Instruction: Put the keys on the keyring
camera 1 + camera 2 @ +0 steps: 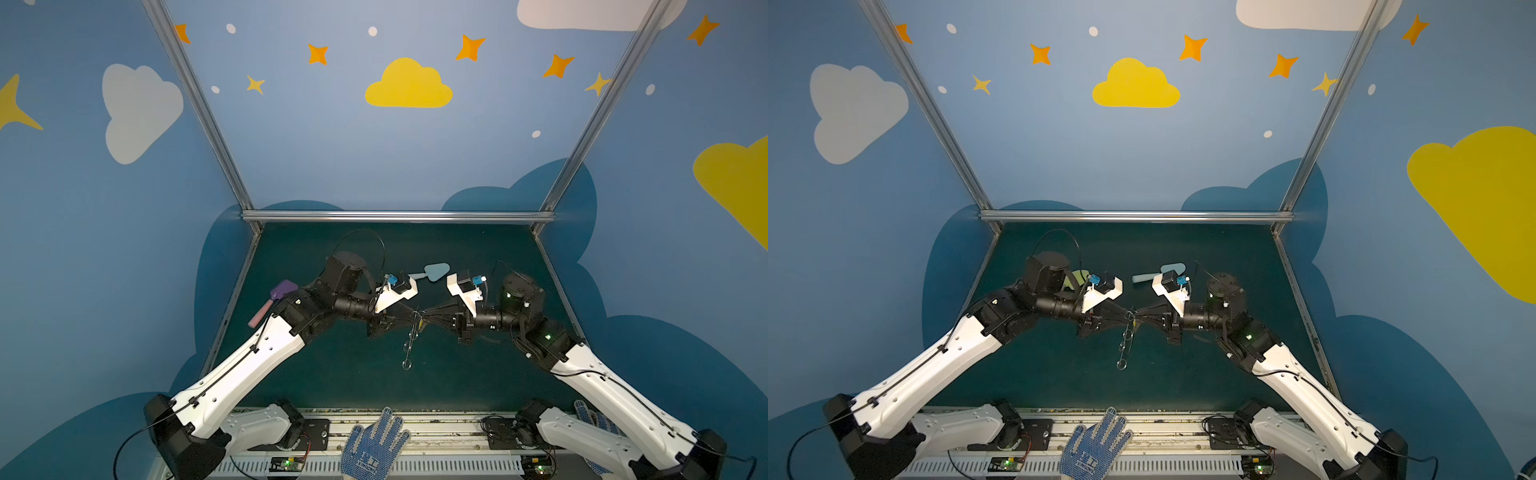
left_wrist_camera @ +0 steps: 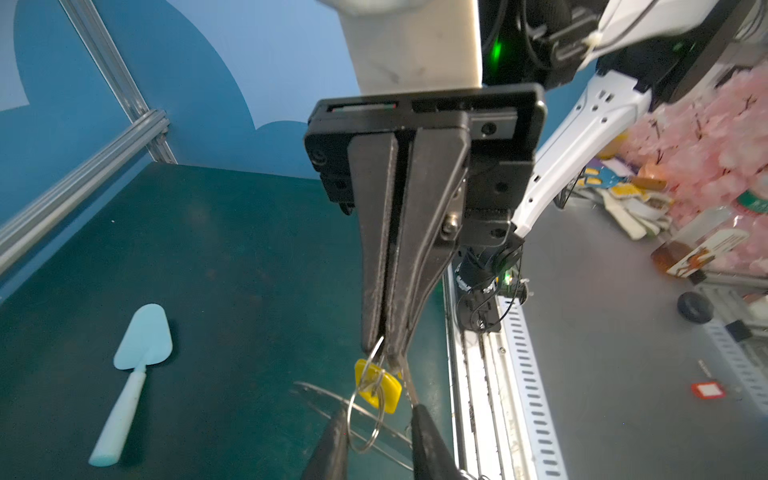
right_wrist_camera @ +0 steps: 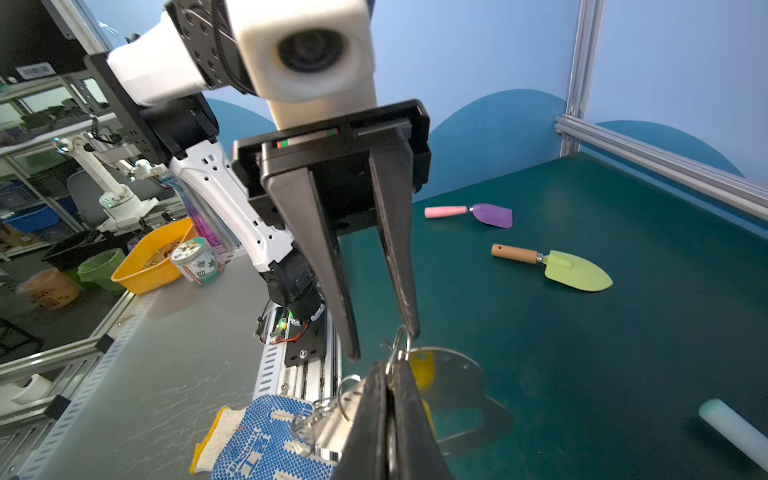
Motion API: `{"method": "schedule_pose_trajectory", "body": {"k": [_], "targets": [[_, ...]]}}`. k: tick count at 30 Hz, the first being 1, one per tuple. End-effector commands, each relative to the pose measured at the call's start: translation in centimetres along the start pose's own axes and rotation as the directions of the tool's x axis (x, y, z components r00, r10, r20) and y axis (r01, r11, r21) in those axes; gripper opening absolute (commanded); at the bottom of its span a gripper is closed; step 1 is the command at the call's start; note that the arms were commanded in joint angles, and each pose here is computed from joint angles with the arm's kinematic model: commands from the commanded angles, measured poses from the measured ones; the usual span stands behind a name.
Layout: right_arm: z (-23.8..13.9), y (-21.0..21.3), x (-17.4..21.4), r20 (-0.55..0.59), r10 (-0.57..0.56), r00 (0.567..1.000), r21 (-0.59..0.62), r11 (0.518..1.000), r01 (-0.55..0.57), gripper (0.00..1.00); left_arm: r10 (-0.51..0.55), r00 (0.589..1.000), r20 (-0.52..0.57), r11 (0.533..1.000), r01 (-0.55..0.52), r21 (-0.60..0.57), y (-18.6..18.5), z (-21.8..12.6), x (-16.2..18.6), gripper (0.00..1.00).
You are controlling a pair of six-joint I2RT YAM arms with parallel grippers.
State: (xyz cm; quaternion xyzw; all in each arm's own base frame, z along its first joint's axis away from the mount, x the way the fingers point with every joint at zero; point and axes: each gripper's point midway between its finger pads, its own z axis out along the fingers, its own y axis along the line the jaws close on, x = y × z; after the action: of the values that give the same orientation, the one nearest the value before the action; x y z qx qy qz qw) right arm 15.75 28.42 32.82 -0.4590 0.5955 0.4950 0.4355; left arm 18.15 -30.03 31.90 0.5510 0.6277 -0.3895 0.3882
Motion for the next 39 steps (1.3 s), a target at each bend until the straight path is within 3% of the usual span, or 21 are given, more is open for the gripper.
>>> {"method": "schedule_pose_trajectory", "body": {"k": [1,3,10,20,22,27,28,32,34,39], "targets": [[-0.6,0.9,-2.2,0.084,-0.05,0.995,-0.027,0.998,0.053,0.0,-0.006,1.0,0.028,0.998,0.004,0.062,-1.0,0.1,-0.4,0.13],[-0.6,0.9,-2.4,0.097,-0.049,0.994,-0.029,0.998,0.052,0.0,-0.008,1.0,0.031,0.997,0.006,0.072,-1.1,0.2,-0.5,0.04],[-1.1,0.8,-3.6,0.2,-0.055,0.978,-0.009,0.998,0.057,0.0,-0.031,0.998,0.053,0.996,0.026,0.088,-1.0,0.6,-0.6,0.04],[-1.1,0.4,-4.6,0.298,-0.012,0.955,-0.015,1.0,0.018,0.0,-0.021,0.993,0.12,0.992,0.006,0.126,-1.9,0.2,-1.6,0.13],[-1.0,0.3,-4.4,0.301,-0.009,0.954,-0.013,1.0,0.013,0.0,-0.019,0.992,0.124,0.992,0.003,0.129,-2.0,0.1,-1.8,0.04],[-1.3,-0.2,-4.0,0.291,-0.019,0.957,0.035,0.999,0.009,0.0,-0.004,0.994,0.111,0.998,-0.003,0.058,-1.1,0.0,-1.5,0.04],[-1.3,-0.7,-2.8,0.267,-0.01,0.964,0.06,0.998,-0.007,0.12,-0.003,0.995,0.099,0.999,0.0,0.035,-0.7,0.0,-1.3,0.04],[-1.7,-1.1,-1.6,0.225,-0.012,0.974,0.118,0.993,-0.015,0.4,-0.006,0.999,0.053,1.0,0.005,0.002,-0.1,0.0,-0.7,0.04],[-1.9,-1.4,-1.1,0.204,-0.018,0.979,0.15,0.989,-0.013,0.45,-0.004,0.999,0.037,1.0,0.004,0.001,0.0,0.0,-0.6,0.04],[-2.8,-0.9,-1.4,0.138,-0.07,0.988,0.19,0.981,0.043,0.47,-0.006,1.0,0.0,1.0,0.006,0.001,0.2,0.2,-0.2,0.04]]}}
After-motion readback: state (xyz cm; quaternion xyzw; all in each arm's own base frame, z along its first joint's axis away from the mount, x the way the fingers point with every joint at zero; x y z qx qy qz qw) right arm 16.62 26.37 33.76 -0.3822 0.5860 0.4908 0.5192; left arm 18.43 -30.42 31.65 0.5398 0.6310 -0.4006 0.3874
